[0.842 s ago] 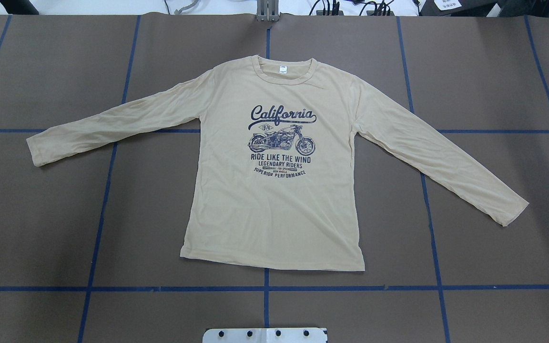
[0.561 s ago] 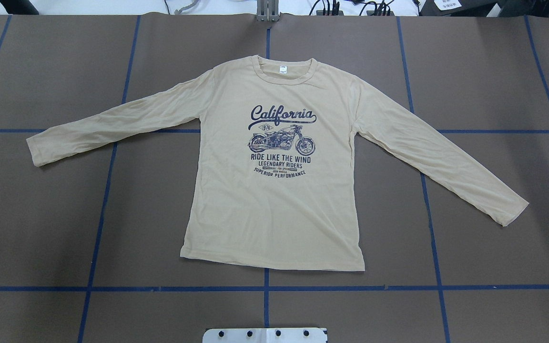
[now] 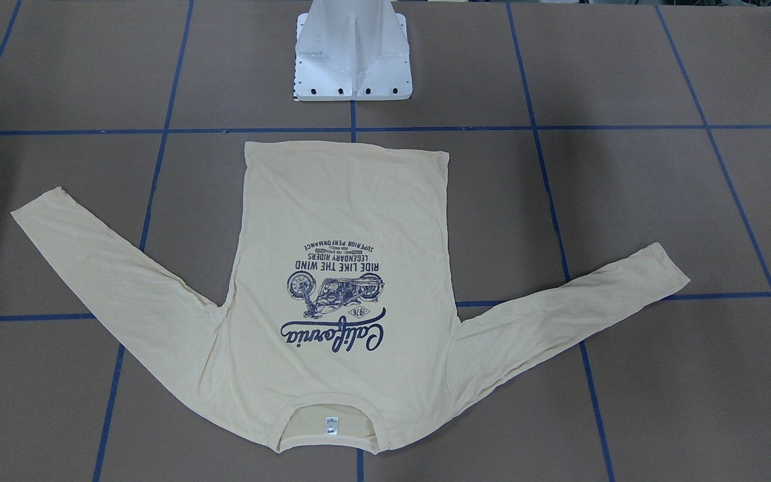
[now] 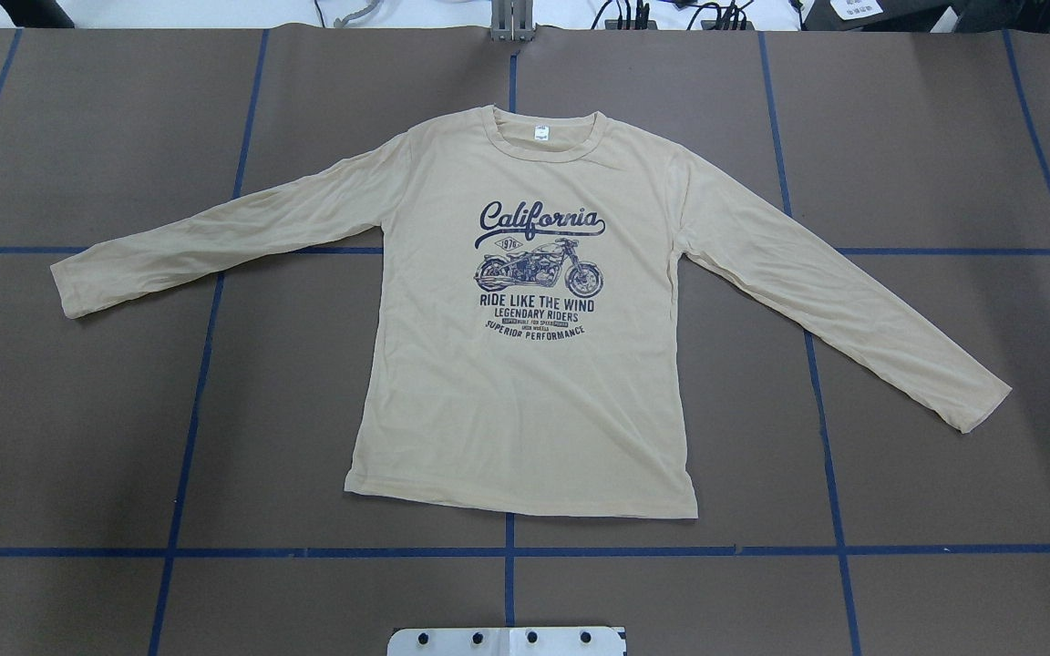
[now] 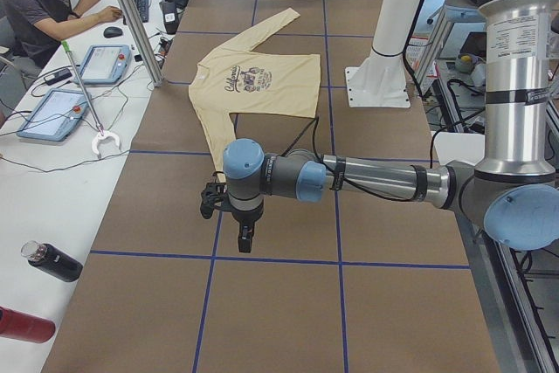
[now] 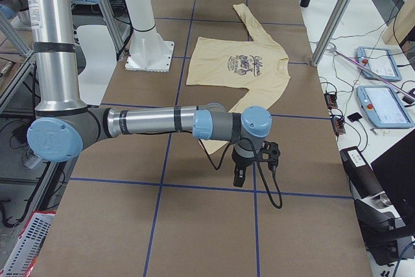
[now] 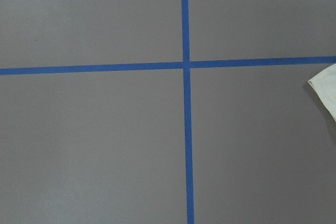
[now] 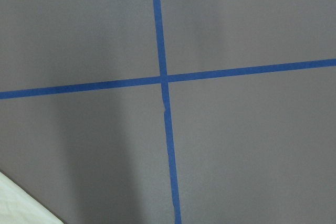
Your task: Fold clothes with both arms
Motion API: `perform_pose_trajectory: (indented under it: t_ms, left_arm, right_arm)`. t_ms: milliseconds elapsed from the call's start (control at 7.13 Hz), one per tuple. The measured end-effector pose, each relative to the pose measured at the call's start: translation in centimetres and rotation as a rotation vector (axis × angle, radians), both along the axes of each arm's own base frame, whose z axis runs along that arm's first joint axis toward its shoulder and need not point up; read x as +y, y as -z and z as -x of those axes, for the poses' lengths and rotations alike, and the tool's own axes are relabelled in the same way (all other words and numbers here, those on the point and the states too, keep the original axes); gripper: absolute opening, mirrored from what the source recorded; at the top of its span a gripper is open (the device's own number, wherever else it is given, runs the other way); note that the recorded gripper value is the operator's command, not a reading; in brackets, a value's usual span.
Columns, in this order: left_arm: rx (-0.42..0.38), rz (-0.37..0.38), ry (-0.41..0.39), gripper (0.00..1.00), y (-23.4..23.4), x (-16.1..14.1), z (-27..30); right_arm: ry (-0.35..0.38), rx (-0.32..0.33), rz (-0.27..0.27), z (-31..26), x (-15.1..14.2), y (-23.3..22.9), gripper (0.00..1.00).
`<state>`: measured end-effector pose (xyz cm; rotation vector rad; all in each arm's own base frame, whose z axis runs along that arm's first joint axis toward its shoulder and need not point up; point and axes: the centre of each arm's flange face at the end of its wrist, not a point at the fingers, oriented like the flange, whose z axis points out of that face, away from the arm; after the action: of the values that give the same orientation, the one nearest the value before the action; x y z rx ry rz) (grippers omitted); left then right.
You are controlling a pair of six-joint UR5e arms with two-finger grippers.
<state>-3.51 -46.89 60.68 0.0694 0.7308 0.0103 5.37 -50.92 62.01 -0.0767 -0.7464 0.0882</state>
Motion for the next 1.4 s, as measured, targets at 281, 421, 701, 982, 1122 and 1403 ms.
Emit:
perform_pose_trajectory:
  t_ms: [281,421,701,982,1122,1403]
  left_arm:
    - [0.005,-0.052,0.015,1.00,2.6,-2.0,0.4]
    - [0.010,-0.096,0.018,1.00,4.7,-3.5,0.4]
    - [0.019,-0.188,0.010,1.00,8.8,-6.4,-0.2]
    - [0.042,-0.301,0.001,1.00,8.6,-5.1,-0.5]
    - [0.053,-0.332,-0.010,1.00,8.1,-4.8,-1.0]
    - [0.070,-0.355,-0.041,1.00,7.8,-4.8,-2.3]
  right_arm:
    - [-0.003,-0.045,-0.039,0.5,-0.8,1.9,1.00]
    - [-0.001,-0.055,-0.078,1.2,-1.3,2.9,1.00]
    - [-0.025,-0.076,-0.163,3.9,-2.9,5.2,1.00]
    - [0.009,-0.107,-0.193,8.3,-3.0,5.8,1.00]
    - [0.038,-0.116,-0.197,10.5,-2.6,5.6,1.00]
    - [0.016,-0.141,-0.172,13.5,-0.4,4.9,1.00]
